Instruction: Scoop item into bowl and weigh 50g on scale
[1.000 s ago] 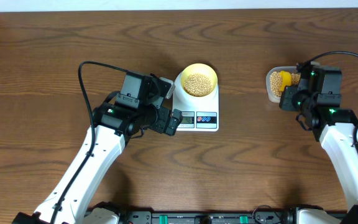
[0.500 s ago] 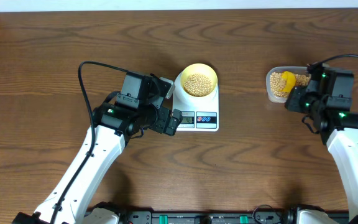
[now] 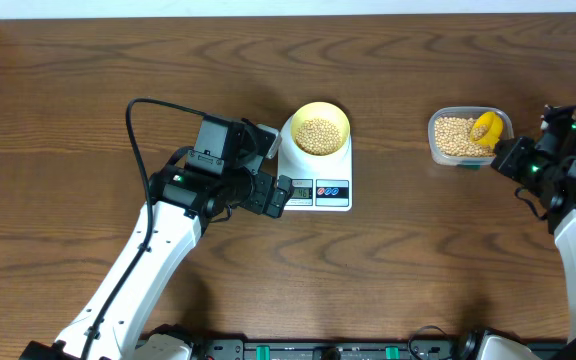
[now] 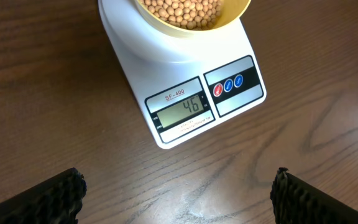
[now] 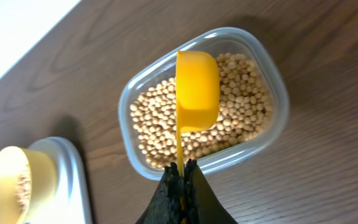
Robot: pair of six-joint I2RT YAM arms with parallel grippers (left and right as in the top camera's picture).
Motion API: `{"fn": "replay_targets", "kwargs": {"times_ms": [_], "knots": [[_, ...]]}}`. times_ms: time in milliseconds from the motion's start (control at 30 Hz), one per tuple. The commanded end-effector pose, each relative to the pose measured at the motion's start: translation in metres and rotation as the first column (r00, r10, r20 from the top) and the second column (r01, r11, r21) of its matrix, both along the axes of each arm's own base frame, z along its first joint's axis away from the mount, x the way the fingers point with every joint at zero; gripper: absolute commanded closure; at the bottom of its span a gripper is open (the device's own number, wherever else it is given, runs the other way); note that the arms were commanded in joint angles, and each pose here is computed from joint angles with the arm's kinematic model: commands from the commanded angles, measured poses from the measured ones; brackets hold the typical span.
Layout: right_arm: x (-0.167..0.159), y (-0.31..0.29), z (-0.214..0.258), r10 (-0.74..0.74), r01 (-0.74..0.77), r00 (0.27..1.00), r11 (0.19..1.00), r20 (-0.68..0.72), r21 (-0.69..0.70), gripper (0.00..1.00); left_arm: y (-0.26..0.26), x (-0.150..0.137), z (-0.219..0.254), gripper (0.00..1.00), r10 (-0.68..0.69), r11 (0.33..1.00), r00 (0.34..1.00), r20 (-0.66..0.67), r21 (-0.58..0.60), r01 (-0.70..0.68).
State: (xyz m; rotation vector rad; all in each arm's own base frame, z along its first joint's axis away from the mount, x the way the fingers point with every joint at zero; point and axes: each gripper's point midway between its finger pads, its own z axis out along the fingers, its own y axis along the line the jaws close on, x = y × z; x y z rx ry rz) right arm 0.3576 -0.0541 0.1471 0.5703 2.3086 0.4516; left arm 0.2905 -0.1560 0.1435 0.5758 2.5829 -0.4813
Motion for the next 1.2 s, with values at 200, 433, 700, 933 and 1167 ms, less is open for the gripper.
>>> {"fn": "replay_targets", "kwargs": {"times_ms": [200, 433, 700, 933, 1167], "knots": [[0.000, 0.019, 0.021, 0.023, -0.034, 0.998, 0.977, 0.052, 0.209, 0.99, -0.001, 0.001, 0.000, 0.03, -0.016, 1.000, 1.000, 0.005, 0.003, 0.016], [-0.002, 0.046, 0.038, 0.132, -0.164, 0.984, 0.932, 0.121, 0.322, 0.99, -0.001, 0.001, 0.000, 0.03, -0.016, 1.000, 1.000, 0.005, 0.003, 0.016], [0.000, 0.061, 0.050, 0.139, -0.186, 0.980, 0.887, 0.140, 0.423, 0.99, -0.001, 0.001, 0.000, 0.03, -0.016, 1.000, 1.000, 0.005, 0.003, 0.016], [0.004, 0.115, 0.059, 0.279, -0.334, 0.941, 0.855, 0.190, 0.397, 0.99, -0.001, 0.001, 0.000, 0.03, -0.016, 1.000, 1.000, 0.005, 0.003, 0.016], [0.016, 0.161, 0.066, 0.334, -0.404, 0.912, 0.834, 0.238, 0.375, 0.99, -0.001, 0.001, 0.000, 0.03, -0.016, 1.000, 1.000, 0.005, 0.003, 0.016]]}}
